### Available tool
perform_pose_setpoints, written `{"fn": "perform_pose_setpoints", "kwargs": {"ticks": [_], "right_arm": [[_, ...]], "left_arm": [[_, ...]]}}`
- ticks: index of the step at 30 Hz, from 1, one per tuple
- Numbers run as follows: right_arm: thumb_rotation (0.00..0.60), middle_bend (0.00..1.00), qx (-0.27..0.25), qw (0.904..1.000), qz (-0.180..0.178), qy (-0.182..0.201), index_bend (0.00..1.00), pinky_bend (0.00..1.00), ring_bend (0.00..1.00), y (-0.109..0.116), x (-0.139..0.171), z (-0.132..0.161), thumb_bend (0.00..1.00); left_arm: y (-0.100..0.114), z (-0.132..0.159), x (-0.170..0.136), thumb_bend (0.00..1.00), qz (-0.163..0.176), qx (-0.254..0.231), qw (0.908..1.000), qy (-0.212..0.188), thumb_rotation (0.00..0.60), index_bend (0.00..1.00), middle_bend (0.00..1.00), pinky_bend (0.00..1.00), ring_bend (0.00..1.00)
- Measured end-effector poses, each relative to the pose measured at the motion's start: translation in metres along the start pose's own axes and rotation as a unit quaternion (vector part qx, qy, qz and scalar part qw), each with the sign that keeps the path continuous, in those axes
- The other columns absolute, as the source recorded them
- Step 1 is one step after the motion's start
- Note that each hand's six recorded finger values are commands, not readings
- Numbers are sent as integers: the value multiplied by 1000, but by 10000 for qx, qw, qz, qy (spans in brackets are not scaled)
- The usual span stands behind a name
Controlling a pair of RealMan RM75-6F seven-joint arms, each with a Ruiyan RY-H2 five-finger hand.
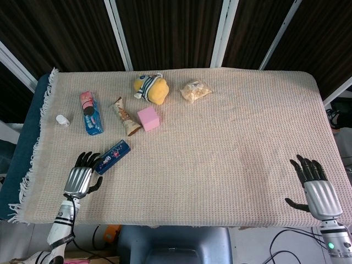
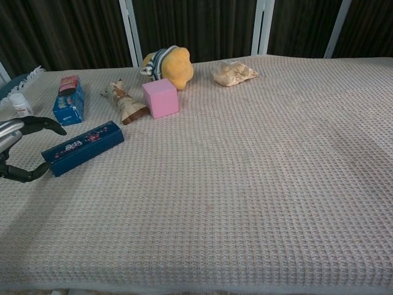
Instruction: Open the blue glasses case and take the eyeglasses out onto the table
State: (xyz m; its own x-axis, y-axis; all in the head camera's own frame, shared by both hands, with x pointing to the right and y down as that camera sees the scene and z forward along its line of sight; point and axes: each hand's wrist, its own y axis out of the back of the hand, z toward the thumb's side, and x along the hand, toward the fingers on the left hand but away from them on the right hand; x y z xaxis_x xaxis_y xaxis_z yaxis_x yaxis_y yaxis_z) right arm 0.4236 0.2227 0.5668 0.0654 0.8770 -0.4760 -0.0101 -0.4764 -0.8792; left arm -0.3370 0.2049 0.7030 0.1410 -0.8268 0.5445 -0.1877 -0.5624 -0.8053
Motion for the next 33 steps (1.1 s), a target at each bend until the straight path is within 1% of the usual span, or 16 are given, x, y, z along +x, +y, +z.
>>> {"fn": "perform_pose_setpoints", "kwargs": {"ticks": [6,17,25,33], "right_arm": [[600,0,-13,10000,-6,-20,0,0,0,1,0,-1,203],[600,0,-21,10000,-5,-32,0,0,0,1,0,-1,203],[600,0,-22,10000,4,-25,0,0,0,0,0,-1,203],[600,0,-26,10000,-4,-24,0,0,0,1,0,-1,203]], "left_arm": [[-10,-8,11,395,-70,209,9995,233,600,284,126,48,57],[-13,-16,14,395,-119,357,9986,375,600,292,137,51,72],[-15,-21,17,395,-163,377,9981,466,600,356,166,54,96],[-14,-22,17,394,-156,365,9981,469,600,394,180,58,106]]}}
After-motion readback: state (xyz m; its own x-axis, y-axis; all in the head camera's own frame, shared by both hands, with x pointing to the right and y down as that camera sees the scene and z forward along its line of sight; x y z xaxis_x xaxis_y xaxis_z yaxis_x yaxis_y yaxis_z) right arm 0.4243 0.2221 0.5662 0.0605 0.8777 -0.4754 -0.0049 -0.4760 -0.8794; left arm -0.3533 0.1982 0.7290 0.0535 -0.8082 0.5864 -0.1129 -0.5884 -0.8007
